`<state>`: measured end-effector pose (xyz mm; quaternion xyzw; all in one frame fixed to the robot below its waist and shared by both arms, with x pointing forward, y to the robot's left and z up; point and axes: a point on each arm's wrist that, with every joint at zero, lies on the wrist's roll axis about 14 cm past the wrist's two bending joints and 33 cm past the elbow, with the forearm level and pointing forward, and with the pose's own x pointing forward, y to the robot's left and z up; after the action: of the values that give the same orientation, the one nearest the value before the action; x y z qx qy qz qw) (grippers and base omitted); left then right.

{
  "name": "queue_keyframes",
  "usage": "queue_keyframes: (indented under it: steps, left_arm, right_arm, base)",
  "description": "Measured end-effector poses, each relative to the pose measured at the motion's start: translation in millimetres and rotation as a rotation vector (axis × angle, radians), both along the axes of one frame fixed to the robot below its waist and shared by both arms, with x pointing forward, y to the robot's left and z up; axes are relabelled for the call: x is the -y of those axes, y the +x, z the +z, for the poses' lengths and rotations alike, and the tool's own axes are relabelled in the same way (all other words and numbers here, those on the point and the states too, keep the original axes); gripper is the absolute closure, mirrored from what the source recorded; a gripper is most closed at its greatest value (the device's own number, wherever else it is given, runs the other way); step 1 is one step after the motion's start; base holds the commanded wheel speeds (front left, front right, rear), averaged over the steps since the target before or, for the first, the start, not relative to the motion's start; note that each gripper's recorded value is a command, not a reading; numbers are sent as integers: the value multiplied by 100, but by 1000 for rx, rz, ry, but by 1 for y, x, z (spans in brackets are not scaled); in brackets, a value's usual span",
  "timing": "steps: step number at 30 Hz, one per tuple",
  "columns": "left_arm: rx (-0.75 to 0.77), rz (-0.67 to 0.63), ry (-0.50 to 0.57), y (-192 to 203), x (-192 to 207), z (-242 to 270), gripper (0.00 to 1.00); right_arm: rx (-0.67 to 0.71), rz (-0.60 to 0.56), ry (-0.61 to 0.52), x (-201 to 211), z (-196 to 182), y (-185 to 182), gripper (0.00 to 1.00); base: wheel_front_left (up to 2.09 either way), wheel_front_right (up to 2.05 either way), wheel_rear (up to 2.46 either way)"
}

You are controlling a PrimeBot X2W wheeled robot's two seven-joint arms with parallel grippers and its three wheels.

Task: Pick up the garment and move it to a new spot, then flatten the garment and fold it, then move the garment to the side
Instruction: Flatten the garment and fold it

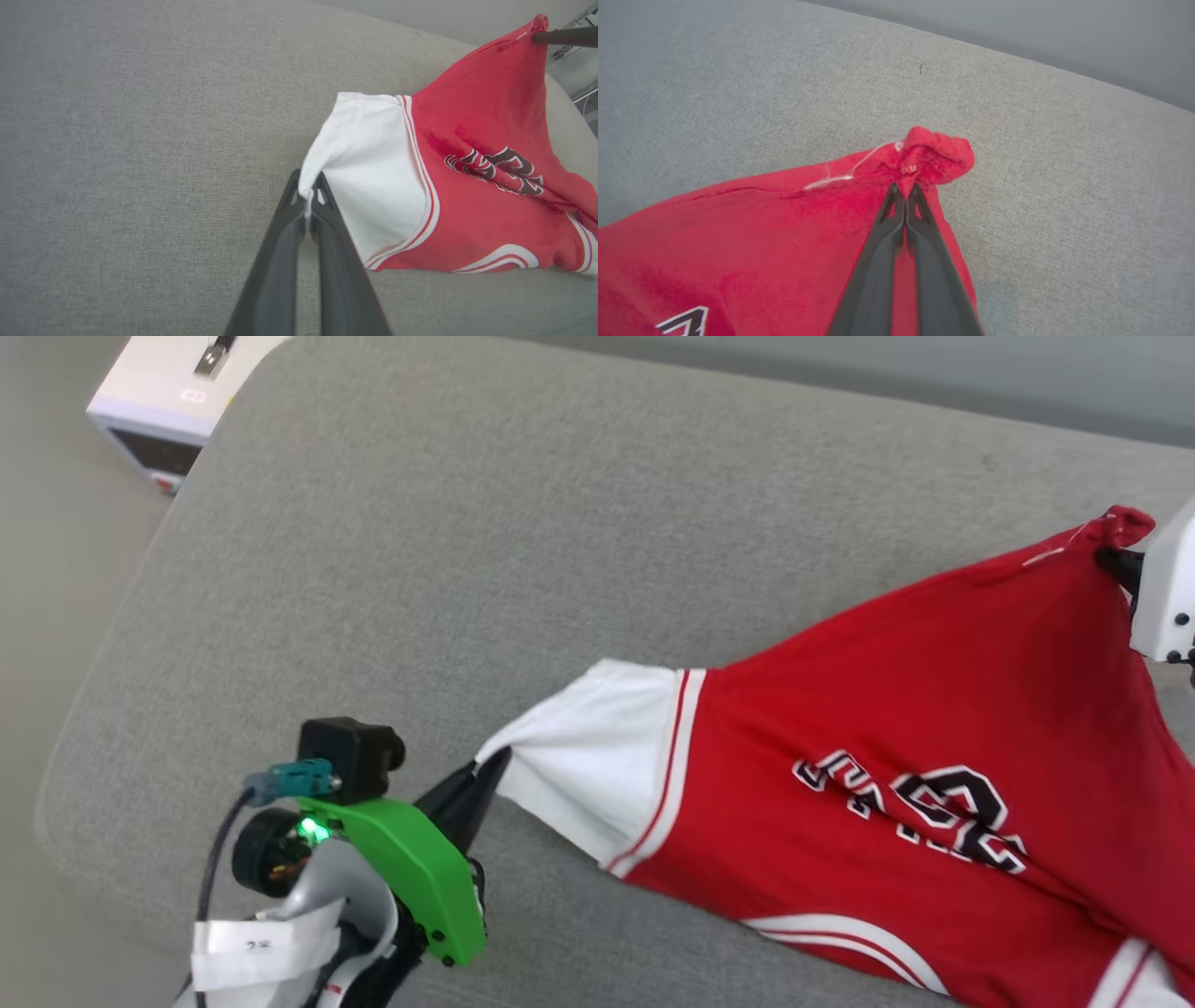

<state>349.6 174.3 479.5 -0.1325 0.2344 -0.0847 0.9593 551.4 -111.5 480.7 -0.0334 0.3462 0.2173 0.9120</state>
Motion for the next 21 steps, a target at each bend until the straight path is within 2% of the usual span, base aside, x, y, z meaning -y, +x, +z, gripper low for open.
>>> queue_keyframes:
  steps: [12,21]
  left_arm:
    - [372,15,37,27,-1,96,100]
    - [652,39,27,27,3,167,100]
  right_arm:
    - [338,-91,110,48,98,-38,100]
    - [511,-156,155,78,142,-89,100]
  base:
    - [0,0,0]
    - [0,0,0]
